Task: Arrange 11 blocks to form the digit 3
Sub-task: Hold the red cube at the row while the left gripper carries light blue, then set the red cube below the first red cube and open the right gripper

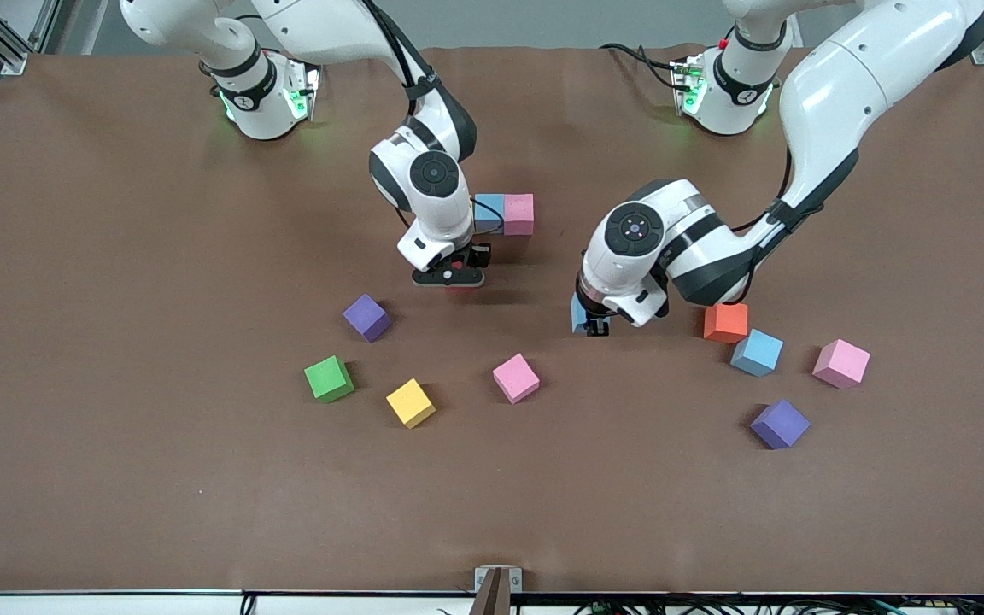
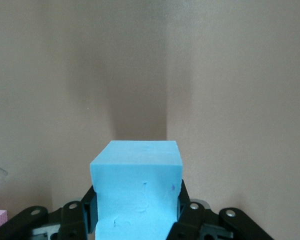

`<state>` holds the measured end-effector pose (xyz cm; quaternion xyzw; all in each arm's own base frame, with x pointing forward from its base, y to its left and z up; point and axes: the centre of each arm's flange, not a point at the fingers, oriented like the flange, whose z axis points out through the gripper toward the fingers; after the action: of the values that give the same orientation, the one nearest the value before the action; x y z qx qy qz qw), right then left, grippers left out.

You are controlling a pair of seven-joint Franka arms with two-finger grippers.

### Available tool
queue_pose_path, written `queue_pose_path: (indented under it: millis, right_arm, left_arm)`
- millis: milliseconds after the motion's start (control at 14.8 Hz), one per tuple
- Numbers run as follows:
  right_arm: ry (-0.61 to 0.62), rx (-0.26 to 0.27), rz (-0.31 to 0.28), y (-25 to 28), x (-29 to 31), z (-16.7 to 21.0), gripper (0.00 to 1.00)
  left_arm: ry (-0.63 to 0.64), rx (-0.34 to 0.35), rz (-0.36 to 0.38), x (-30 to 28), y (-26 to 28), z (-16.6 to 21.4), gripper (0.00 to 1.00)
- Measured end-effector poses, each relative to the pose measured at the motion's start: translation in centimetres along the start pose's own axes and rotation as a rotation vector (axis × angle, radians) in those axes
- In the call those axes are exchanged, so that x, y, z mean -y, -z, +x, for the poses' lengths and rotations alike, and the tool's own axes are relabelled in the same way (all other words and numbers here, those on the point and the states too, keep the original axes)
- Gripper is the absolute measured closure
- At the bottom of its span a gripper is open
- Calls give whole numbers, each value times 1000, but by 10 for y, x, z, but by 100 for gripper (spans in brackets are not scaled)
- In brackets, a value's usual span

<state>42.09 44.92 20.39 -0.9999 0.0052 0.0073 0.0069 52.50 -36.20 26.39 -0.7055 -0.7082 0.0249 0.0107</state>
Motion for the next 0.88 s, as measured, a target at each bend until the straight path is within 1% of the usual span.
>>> queue_pose_path:
  millis: [270,540,877]
  right_arm:
    - [1,0,0,0,0,0,41]
    - [15,-1,-1,0,0,0,41]
    - [18,-1,-1,0,0,0,41]
  left_arm:
    - [-13,-3,-3,1,0,-1,40]
    - [-94,-1,-6,4,0,-6,40]
    - [-108,0,-8,7,0,-11,40]
